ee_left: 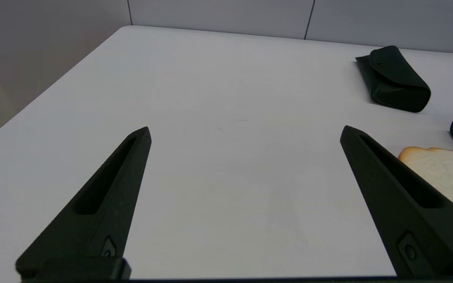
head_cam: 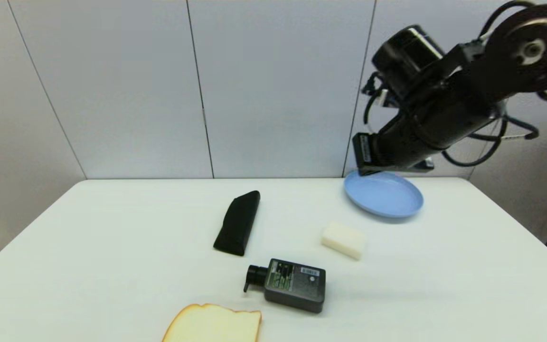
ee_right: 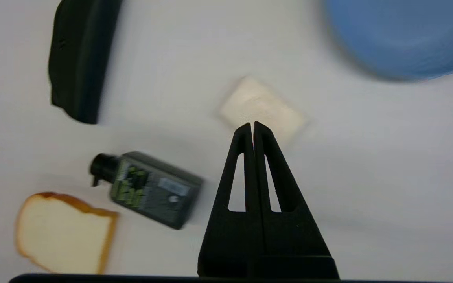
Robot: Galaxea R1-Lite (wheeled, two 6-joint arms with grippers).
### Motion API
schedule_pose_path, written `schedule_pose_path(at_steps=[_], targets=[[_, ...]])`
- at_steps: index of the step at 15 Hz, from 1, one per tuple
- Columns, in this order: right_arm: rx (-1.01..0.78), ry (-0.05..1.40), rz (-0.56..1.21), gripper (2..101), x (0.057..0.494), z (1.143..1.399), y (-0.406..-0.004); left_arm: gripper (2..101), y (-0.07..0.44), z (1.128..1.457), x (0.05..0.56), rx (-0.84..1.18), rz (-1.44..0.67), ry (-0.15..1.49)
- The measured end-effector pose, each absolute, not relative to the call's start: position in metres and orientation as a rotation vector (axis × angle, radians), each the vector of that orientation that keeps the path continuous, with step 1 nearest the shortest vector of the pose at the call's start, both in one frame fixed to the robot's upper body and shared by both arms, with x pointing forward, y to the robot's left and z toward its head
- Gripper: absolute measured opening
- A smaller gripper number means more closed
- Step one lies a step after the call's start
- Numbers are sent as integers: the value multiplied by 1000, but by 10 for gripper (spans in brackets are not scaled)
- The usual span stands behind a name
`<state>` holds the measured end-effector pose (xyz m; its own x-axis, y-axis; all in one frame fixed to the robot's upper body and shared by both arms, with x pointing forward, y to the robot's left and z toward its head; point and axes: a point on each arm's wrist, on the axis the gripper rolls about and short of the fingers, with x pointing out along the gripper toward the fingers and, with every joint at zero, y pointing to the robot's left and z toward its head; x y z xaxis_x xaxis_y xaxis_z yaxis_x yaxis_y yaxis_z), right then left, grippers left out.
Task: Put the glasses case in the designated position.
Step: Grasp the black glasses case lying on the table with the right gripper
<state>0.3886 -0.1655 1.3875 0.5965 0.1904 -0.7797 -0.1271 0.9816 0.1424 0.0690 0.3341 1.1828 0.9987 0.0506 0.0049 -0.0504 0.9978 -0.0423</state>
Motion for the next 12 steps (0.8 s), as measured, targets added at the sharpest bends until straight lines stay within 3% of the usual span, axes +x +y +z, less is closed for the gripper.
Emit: schedule_pose_path(at_steps=[6,12], targets=[[159,1021,211,29,384,1340,-88,978,334,1183,69,-42,50,-5],[121,1014,226,29,380,1332,-73,978,334,1183,69,-42,51,-5]])
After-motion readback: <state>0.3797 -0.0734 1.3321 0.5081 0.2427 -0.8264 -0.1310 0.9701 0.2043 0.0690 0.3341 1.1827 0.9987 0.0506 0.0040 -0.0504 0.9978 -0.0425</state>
